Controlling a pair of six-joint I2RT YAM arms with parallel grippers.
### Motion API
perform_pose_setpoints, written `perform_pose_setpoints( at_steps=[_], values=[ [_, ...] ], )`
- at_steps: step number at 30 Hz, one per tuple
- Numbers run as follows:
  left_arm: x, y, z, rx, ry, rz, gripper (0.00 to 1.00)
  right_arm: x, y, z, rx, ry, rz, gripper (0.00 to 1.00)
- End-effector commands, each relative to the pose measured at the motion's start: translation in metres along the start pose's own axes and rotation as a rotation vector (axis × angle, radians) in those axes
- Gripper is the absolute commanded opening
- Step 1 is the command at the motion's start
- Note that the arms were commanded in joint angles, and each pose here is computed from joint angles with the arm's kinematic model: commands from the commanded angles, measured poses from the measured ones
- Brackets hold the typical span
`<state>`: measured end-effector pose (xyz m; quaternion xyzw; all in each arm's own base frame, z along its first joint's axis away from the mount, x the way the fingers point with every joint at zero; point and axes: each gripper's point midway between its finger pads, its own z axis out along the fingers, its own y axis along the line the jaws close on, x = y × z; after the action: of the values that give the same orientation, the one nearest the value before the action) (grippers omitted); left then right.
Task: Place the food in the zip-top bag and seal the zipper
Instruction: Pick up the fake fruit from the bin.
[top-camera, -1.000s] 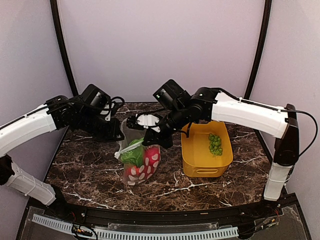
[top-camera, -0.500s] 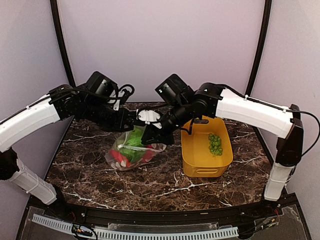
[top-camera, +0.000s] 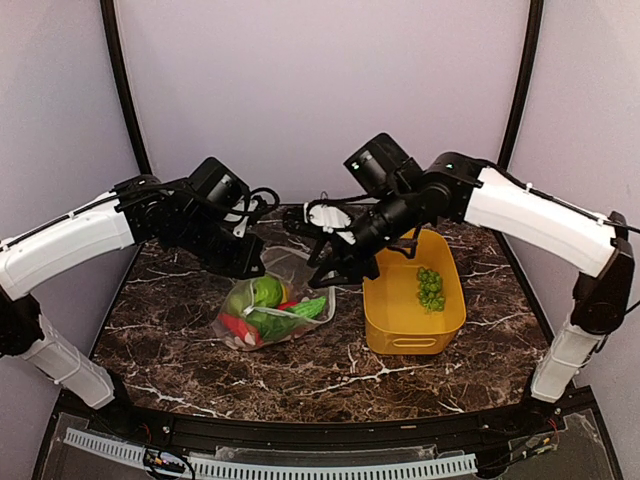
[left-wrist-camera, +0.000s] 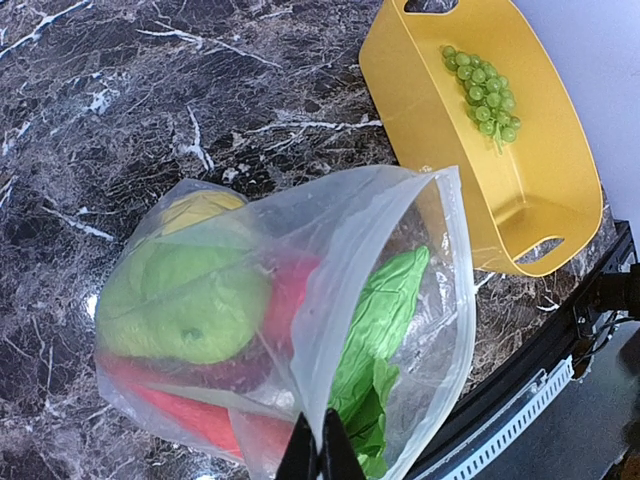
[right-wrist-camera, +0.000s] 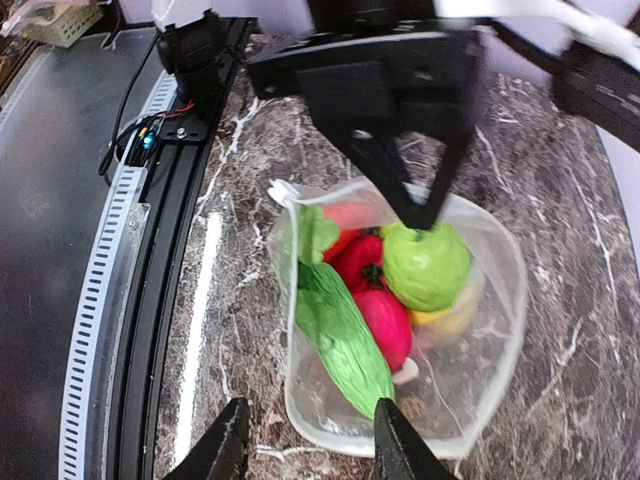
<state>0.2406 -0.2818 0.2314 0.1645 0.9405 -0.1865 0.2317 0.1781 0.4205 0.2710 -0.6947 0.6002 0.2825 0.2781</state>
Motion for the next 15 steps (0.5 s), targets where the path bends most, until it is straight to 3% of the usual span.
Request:
perform_pose_setpoints(
  at_steps=[1,10,15],
  values=[
    [0.002,0.004,-0.012,-0.002,-0.032,0.008,0.01,0.017,-0.021,-0.059,0.115,-0.043,0.062,0.43],
    [0.003,0.004,-0.013,0.024,-0.072,-0.003,0.01,0.146,-0.097,-0.104,0.355,0.135,0.381,0.49],
    [0.008,0.005,-0.009,0.03,-0.064,-0.004,0.01,0.212,-0.119,-0.107,0.469,0.353,0.46,0.49]
  ],
)
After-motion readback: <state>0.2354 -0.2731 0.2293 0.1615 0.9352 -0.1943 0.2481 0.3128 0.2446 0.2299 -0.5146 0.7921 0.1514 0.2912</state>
